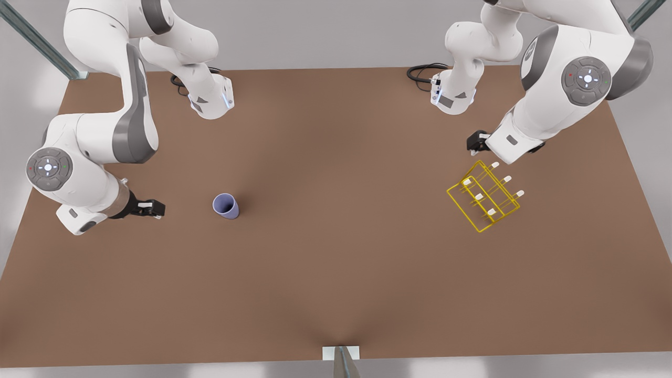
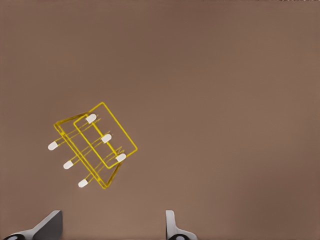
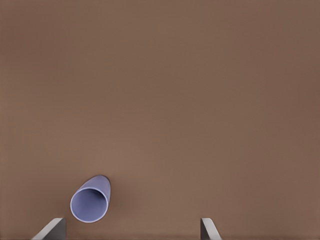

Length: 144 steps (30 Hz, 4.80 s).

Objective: Place the cup on the cup holder

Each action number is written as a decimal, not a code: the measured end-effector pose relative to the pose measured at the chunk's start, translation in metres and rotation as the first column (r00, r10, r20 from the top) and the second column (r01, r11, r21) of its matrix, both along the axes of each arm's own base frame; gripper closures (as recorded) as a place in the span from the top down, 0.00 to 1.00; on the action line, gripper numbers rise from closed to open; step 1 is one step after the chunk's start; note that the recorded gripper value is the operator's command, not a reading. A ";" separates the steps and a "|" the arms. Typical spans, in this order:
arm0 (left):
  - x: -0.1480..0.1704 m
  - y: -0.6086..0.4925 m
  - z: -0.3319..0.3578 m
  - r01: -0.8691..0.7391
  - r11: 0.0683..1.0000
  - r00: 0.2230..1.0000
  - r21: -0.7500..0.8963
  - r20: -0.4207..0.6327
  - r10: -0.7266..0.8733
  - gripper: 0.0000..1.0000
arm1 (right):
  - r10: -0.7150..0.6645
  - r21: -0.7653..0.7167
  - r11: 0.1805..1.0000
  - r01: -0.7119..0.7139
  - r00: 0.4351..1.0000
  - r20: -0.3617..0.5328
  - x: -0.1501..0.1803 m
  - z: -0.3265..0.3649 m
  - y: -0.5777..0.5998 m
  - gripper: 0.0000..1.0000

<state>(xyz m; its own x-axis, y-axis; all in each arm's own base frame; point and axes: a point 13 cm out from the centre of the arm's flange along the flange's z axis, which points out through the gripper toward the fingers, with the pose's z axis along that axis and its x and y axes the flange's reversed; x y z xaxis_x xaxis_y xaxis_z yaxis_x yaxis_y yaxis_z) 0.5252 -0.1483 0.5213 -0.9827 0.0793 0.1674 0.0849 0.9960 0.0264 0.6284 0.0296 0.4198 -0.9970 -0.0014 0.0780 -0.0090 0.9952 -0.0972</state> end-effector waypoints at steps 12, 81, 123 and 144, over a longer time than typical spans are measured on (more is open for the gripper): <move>0.000 -0.001 -0.002 -0.009 1.000 1.000 0.003 -0.001 0.009 1.00 | 0.042 0.041 0.999 -0.034 0.980 -0.193 -0.050 -0.133 0.029 1.00; -0.012 -0.014 -0.009 0.008 1.000 0.999 0.016 -0.034 -0.007 1.00 | -0.031 0.186 0.983 0.010 0.993 0.111 -0.056 -0.212 0.196 0.21; -0.016 -0.013 -0.020 0.017 0.999 0.998 0.051 -0.061 -0.014 1.00 | 0.559 0.995 -0.104 -0.001 0.827 0.060 -0.150 -0.241 0.605 0.21; -0.012 -0.014 -0.030 0.018 0.998 0.997 0.055 -0.073 -0.014 1.00 | 0.481 0.949 -0.080 -0.304 0.822 0.304 -0.118 -0.312 0.598 0.24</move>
